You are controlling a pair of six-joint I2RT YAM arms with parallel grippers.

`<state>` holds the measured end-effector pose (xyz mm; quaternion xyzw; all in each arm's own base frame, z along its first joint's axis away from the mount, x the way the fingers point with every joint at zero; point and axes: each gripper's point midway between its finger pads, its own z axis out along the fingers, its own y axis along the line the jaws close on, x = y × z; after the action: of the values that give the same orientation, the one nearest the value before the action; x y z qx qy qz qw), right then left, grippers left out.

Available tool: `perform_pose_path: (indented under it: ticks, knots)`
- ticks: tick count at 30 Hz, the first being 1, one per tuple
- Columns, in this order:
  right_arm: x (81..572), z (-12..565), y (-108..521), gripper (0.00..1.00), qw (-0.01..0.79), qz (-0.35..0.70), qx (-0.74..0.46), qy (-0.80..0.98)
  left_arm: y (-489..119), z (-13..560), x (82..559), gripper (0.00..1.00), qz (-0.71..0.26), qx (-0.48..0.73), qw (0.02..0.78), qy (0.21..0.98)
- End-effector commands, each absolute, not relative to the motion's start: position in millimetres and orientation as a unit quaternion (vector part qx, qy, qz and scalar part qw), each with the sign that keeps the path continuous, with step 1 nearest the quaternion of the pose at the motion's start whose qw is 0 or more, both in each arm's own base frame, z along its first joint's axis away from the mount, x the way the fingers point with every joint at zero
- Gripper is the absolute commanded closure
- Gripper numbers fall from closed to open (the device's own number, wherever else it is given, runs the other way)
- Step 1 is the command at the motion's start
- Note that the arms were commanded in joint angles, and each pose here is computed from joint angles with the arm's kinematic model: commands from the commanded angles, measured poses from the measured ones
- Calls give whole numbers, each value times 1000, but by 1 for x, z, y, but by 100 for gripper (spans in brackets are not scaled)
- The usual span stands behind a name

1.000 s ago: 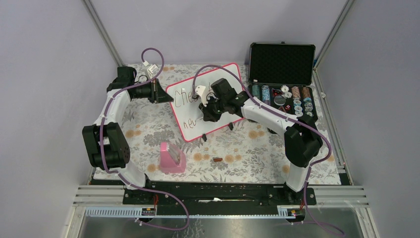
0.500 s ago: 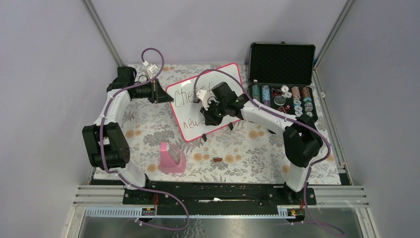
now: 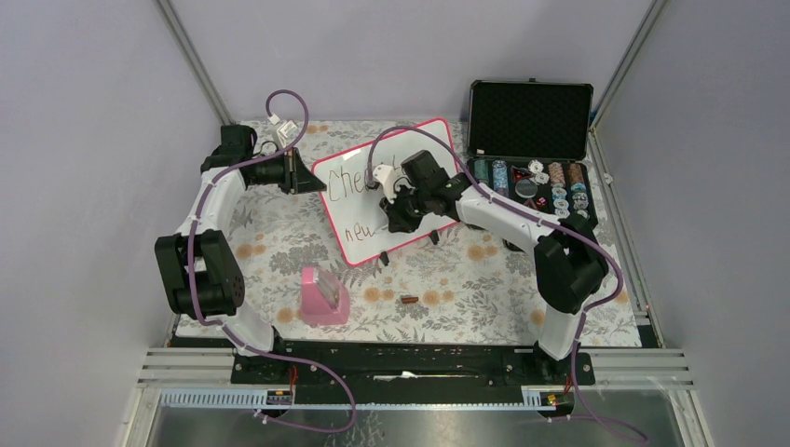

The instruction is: Write a sentence on the whiteboard

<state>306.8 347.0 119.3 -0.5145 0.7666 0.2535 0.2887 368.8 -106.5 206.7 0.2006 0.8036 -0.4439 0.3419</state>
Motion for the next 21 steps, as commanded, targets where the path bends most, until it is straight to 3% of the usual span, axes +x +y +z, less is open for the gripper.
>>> perform_pose_path:
  ticks: [1,16,21]
  knots:
    - [343,164,346,100,368,227,-502,749,-102,222,378,100,-402,244,393,790]
    - [327,193,351,100,369,266,-510,730,-101,222,379,99,-396,242,394,793]
    - [309,204,350,100,363,291,-518,718,-101,222,376,89,-395,242,395,793]
